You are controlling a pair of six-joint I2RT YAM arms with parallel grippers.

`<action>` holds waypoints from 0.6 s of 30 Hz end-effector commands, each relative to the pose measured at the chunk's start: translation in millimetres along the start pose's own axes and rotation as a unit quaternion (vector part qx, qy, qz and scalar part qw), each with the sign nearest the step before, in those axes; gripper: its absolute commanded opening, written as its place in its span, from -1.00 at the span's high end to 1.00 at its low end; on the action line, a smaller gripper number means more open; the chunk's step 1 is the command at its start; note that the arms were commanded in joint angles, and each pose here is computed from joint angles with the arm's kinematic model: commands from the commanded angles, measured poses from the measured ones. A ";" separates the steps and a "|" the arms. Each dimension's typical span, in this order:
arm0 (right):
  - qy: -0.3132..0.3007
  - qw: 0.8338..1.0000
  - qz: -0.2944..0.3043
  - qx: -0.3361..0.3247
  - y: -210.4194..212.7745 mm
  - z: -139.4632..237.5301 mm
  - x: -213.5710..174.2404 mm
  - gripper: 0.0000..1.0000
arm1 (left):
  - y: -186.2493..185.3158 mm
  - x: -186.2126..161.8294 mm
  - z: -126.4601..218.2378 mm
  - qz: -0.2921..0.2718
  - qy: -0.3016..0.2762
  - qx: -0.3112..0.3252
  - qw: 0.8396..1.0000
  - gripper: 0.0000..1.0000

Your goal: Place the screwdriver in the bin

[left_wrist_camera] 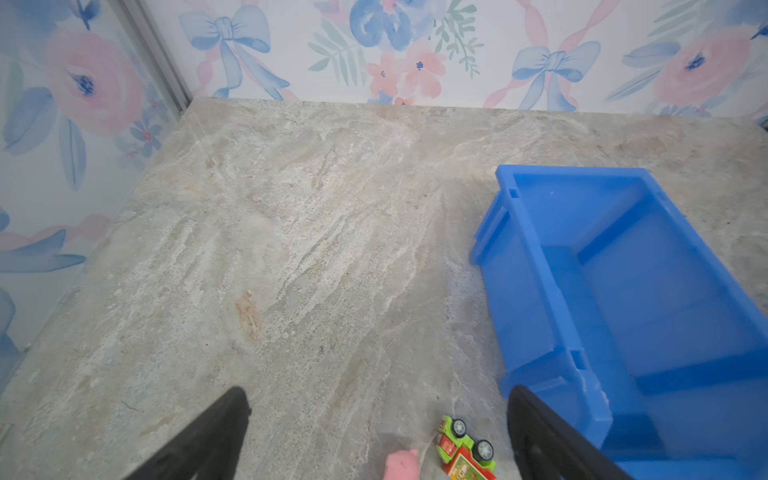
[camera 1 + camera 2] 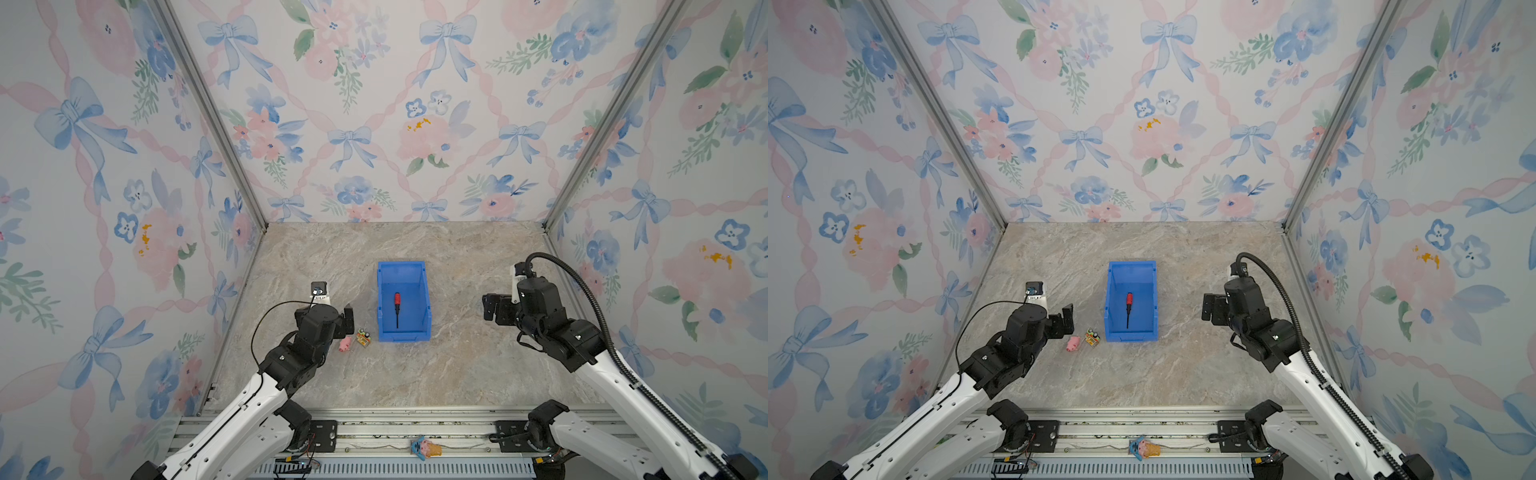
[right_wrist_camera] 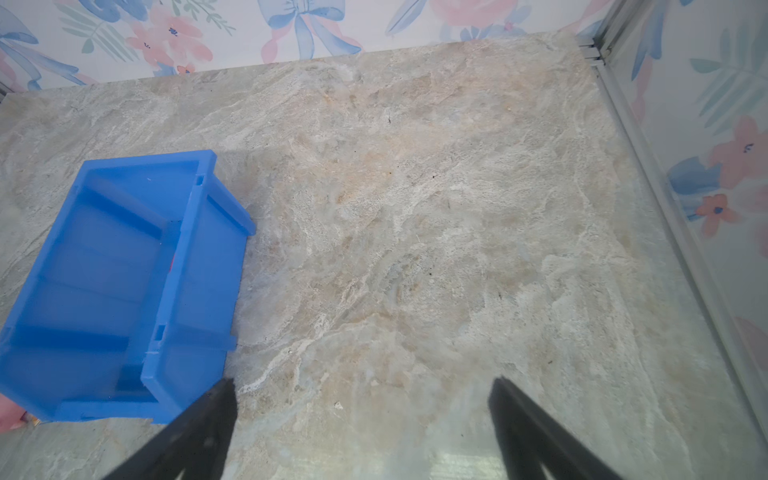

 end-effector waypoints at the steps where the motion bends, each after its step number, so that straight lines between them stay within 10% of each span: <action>1: -0.048 0.998 -0.014 -0.035 -20.3 0.6 2.1 -0.94 | 6.3 -1.8 -16.6 -0.022 -0.024 0.042 0.999 -0.95; 6: -0.133 0.975 -0.063 -0.165 -70.2 -5.7 -9.4 -0.93 | 19.0 -2.6 -50.1 0.013 -0.039 0.025 0.999 -0.95; 18: -0.136 0.984 0.035 -0.111 -88.8 -71.2 -30.1 -0.93 | 33.9 -24.3 -104.1 -0.134 -0.022 0.077 0.988 -0.95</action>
Point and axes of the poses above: each gripper's point midway between its finger pads, its own z axis back along the fingers, its own y axis along the line the jaws close on, x = y × z, the point moved 7 cm from there along z, back along the fingers, and after that the axes turned 11 degrees about -z, right-handed, at the moved point
